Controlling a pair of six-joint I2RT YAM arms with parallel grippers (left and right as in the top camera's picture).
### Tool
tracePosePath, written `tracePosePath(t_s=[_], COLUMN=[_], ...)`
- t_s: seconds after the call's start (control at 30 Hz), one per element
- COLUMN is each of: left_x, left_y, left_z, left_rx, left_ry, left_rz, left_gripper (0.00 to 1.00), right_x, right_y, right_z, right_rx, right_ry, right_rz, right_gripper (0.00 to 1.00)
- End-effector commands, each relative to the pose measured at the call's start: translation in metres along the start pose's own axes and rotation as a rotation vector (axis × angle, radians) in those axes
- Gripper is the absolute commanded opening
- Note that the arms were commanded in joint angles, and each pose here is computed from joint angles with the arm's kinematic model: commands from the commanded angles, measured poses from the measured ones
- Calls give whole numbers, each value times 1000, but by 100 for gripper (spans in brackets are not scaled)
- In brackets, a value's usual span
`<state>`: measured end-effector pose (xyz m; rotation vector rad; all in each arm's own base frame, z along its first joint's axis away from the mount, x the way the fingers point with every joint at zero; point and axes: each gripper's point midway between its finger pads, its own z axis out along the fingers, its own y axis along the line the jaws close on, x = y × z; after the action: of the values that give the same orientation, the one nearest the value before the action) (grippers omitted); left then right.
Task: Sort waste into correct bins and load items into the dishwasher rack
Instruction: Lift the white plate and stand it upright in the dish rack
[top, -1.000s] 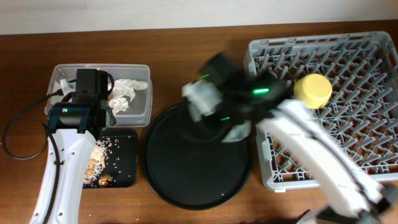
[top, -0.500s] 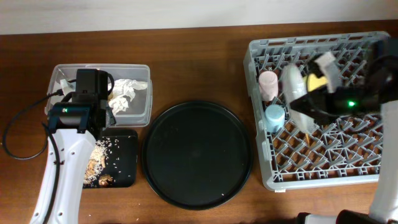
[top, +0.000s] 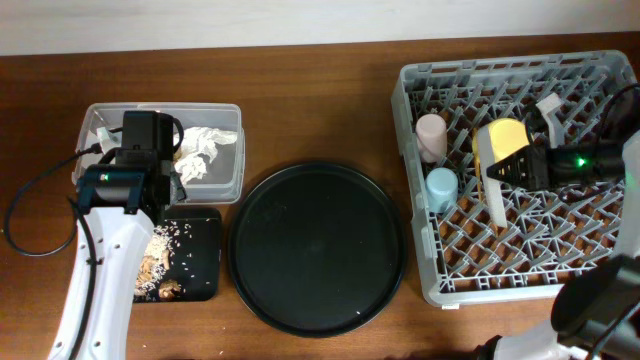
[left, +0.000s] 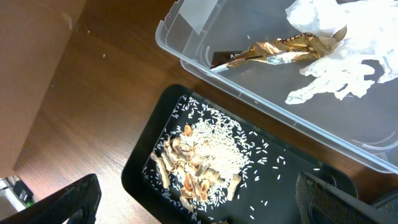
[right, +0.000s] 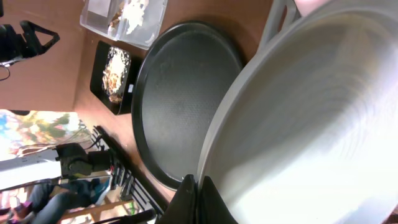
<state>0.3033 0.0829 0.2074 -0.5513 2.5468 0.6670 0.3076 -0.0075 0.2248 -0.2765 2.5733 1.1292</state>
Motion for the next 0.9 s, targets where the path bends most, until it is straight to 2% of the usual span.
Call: tracePosePath(t_s=[0.0,0.17,0.23,0.3,0.47,0.53,0.57,0.77,0.87], left_x=[-1,-1,-1,-1,0,-1,-1,0,0], left_y=[1,1,1,1,1,1,1,1,1], left_z=[0,0,0,0,0,0,0,0,0], left_rx=[-1,-1,-1,0,-1,-1,-1,-1,-1], left_ry=[-1,-1,-1,0,0,-1,-1,0,0], left_rz=[9,9,8,9,9,9,9,9,9], left_gripper=[99,99,99,99,99,99,99,99,99], right_x=[-3,-1,-3,-5,-6,-9,-13,-62,-75], right_y=[-15,-35,-39,-42,-61,-64,-64,-33,-8], right_z=[8,18,19,19,10,2,-5,-47,-57], right_rx=[-37,-40,-30,-19,62,98,125,221,319], right_ry=[5,37,33,26,16,5,-6,-148,-156], right_rz=[12,41,30,43,219,258,284,242,191], right_gripper=[4,7,17,34,54,69,99,98,98])
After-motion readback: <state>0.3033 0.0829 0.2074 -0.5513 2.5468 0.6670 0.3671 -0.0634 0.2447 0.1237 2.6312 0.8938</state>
